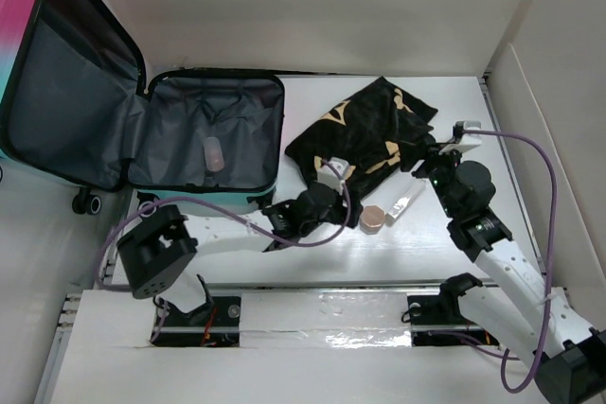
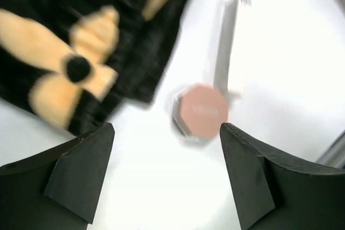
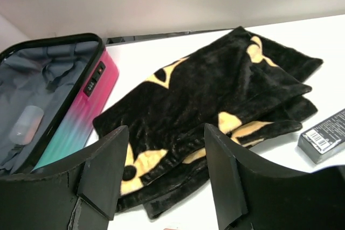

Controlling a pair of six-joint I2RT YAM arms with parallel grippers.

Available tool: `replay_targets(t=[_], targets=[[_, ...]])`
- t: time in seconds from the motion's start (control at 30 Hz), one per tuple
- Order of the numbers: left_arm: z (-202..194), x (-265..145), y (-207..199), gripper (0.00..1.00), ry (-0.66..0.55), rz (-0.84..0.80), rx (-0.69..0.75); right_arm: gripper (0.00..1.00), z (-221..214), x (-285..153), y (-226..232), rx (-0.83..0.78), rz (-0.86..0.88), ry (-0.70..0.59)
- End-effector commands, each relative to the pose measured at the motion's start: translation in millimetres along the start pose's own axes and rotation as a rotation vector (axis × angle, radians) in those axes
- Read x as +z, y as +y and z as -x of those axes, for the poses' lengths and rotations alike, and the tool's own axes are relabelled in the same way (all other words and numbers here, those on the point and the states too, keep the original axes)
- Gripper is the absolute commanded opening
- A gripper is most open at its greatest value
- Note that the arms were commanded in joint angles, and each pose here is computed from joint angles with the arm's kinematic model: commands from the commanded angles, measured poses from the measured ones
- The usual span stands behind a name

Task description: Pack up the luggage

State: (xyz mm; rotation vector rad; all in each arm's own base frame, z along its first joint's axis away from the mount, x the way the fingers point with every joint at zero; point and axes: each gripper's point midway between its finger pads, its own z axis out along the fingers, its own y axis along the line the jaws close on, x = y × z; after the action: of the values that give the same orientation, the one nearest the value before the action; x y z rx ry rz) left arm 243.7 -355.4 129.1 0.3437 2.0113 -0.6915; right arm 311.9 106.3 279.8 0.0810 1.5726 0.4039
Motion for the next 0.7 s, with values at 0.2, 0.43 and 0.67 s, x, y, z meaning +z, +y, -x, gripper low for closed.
replay_targets(t=[0.2,0.43,0.67], targets=[[-34,35,-69,0.81,0.093,-0.145,0.229,0.64,-1,3,-6,-0.005,-0.035,-0.006],[-55,65,-64,0.81,0.153,-0.089,0.292,0.64,0,3,-4,-0.009,-0.022,-0.006],[-74,82,-56,0.79,0.202,-0.044,0.337,0.64,-2,4,-4,-0.013,-0.019,0.005]])
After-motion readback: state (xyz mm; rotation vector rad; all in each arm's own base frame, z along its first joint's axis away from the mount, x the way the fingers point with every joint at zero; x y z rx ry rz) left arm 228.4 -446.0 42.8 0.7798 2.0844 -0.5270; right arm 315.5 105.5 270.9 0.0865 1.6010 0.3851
